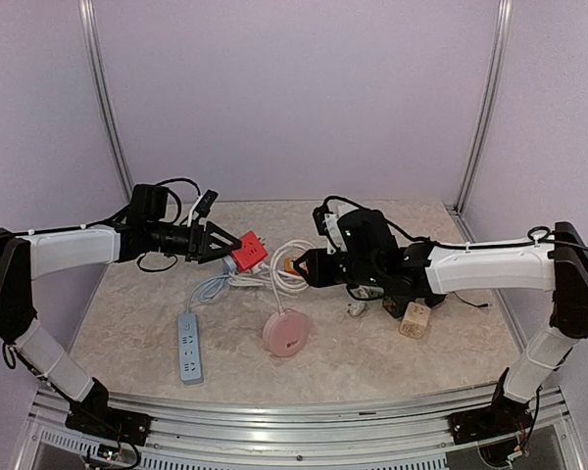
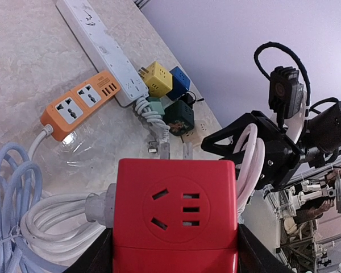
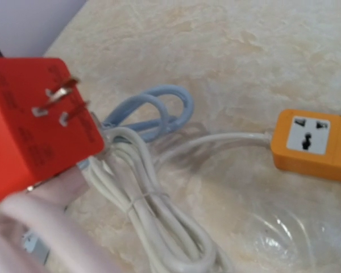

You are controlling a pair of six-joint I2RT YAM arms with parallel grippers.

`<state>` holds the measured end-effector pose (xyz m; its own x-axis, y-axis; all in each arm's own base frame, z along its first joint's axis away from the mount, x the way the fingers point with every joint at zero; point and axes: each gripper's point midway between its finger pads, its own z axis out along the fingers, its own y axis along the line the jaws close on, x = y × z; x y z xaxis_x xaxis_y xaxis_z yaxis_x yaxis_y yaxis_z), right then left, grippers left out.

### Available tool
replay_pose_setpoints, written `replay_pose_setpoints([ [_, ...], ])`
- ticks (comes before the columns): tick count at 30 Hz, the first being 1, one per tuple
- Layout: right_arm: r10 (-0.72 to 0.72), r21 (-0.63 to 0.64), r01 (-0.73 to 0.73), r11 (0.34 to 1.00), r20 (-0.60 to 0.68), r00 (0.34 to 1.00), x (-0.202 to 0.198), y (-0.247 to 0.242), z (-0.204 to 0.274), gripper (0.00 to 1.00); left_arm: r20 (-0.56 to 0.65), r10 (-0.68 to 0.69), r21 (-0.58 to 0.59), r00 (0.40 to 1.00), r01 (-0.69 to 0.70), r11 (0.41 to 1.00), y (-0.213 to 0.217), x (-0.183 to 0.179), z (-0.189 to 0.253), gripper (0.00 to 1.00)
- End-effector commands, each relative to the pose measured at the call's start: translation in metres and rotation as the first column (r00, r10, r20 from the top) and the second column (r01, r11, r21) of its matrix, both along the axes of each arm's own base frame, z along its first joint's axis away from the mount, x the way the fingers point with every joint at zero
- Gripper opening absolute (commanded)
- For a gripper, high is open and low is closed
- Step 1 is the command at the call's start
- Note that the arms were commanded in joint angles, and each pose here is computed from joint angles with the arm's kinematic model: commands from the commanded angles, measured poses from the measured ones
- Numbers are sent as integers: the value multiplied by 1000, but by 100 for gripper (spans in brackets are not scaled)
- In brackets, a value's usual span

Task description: Pull the plug off the socket

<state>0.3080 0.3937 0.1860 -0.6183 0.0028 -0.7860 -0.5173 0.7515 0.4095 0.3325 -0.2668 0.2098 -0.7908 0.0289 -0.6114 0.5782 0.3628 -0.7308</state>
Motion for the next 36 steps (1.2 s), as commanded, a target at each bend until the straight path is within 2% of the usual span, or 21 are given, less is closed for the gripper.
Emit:
replay_pose_setpoints([
  [1, 37, 4, -38, 999, 77, 996, -2, -12, 20, 42, 81, -76, -127, 994, 86, 988, 2, -4, 55, 19],
  [6, 124, -4, -127, 992, 226, 966, -23, -17, 54, 70, -55, -48, -197, 997, 37, 980, 17, 11, 37, 19],
  [8, 152, -24, -151, 988, 285, 946, -34, -16, 63, 76, -82, -50, -215, 995, 32, 976, 19, 13, 32, 19],
  [11, 181, -53, -174, 983, 374, 910, -53, -12, 67, 78, -98, -52, -221, 994, 29, 975, 20, 14, 29, 19],
  [14, 184, -11, -198, 980, 427, 886, -69, -11, 67, 79, -77, -65, -235, 995, 45, 971, 19, 11, 34, 19],
  [21, 54, 70, -98, 993, 468, 882, -62, -32, 54, 74, -2, -117, -263, 993, 112, 958, 19, -1, 56, 19],
  [28, 79, 15, -101, 995, 519, 851, -51, -22, 52, 67, 57, -187, -276, 981, 196, 941, 11, -20, 76, 19],
  [36, 139, -59, -130, 990, 592, 794, -36, 13, 53, 66, 71, -248, -284, 966, 258, 923, -2, -37, 84, 19],
])
